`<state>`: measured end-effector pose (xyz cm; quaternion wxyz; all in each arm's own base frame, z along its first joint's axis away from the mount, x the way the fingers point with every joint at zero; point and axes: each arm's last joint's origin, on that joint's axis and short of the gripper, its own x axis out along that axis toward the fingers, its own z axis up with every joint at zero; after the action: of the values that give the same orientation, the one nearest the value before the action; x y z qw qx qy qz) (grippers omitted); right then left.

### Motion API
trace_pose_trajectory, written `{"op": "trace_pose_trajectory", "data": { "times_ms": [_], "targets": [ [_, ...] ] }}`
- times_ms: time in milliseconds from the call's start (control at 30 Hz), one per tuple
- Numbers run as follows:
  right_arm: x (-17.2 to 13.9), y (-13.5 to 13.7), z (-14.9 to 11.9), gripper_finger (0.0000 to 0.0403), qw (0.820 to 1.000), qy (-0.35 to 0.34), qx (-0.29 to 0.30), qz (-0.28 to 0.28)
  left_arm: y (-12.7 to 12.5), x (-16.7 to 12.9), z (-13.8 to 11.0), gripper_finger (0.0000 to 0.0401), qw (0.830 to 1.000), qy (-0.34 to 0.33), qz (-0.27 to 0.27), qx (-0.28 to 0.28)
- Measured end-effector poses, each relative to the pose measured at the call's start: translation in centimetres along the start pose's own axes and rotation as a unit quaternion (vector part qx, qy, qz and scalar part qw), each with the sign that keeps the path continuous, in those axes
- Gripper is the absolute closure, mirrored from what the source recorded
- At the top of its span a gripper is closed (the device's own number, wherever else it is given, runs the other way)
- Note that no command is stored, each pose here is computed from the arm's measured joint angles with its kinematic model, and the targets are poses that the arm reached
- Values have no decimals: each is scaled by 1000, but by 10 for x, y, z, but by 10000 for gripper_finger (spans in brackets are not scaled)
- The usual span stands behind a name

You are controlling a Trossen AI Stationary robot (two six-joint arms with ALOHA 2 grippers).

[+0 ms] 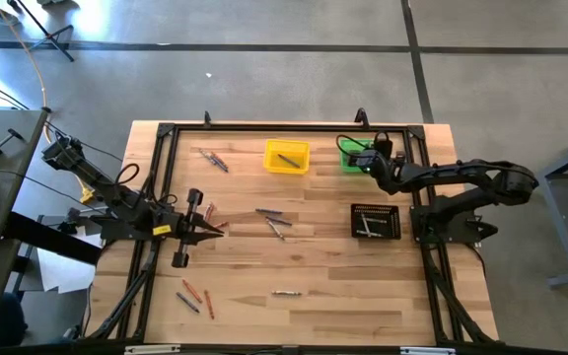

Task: Sort crayons
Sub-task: Put the gray crayon into the black bin

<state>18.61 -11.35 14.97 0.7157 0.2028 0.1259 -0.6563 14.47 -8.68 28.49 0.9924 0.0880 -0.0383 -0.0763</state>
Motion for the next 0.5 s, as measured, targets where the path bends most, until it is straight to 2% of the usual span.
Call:
{"op": "trace_pose_trajectory", "data": {
  "times_ms": [167,267,400,500],
  "targets": [
    [0,0,0,296,1000,0,1,1,0,0,-1,392,1000,5,-1,-6],
    [-2,2,3,291,1000,6,10,22,-1,0,-4,392,1000,19,-4,-5],
    [-12,12,10,291,995,0,-8,96,-1,0,-8,392,999,41,-1,5],
    [-26,22,17,291,983,-11,-32,182,0,0,-14,392,997,69,40,-3]
  ]
}}
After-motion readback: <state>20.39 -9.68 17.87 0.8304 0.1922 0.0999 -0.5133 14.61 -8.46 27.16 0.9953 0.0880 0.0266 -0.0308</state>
